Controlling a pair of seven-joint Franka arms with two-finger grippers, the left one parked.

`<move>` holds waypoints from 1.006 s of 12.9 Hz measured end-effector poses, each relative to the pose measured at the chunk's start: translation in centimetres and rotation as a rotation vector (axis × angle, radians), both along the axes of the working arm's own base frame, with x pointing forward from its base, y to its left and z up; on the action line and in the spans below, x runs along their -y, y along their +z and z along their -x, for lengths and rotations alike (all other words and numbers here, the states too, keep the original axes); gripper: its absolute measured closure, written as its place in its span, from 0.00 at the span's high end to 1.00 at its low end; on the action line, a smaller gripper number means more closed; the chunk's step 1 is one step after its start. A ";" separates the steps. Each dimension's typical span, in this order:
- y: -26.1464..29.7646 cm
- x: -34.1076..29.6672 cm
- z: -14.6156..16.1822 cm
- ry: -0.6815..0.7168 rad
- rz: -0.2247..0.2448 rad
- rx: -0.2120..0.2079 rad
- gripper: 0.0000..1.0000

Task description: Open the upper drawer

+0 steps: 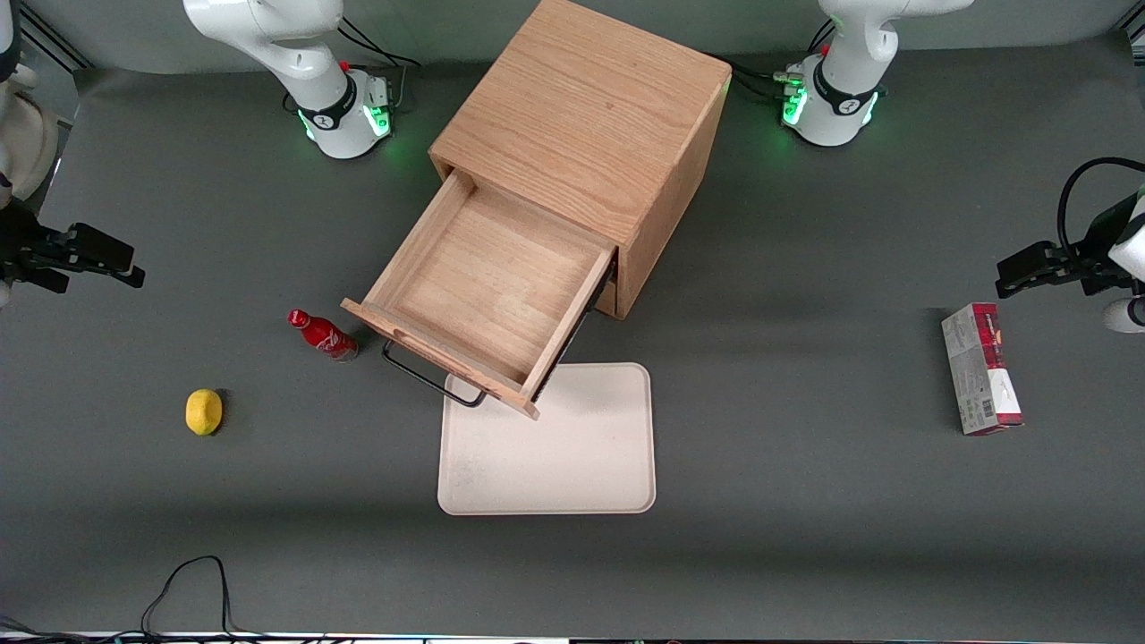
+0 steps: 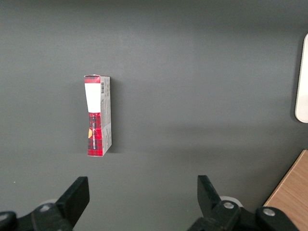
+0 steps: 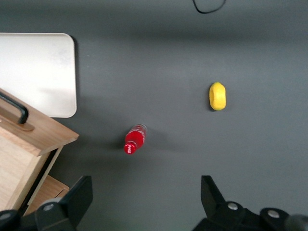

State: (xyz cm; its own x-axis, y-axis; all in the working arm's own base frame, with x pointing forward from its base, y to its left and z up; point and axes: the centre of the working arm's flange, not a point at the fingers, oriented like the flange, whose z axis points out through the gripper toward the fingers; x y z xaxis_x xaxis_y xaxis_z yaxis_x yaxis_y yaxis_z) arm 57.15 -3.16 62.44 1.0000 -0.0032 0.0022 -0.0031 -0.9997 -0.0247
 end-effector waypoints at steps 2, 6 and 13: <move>-1.0 1.2 -0.3 -0.021 0.002 -0.011 1.00; -1.7 1.2 -0.6 -0.021 0.004 -0.025 1.00; -1.4 0.6 0.0 -0.010 0.003 -0.048 1.00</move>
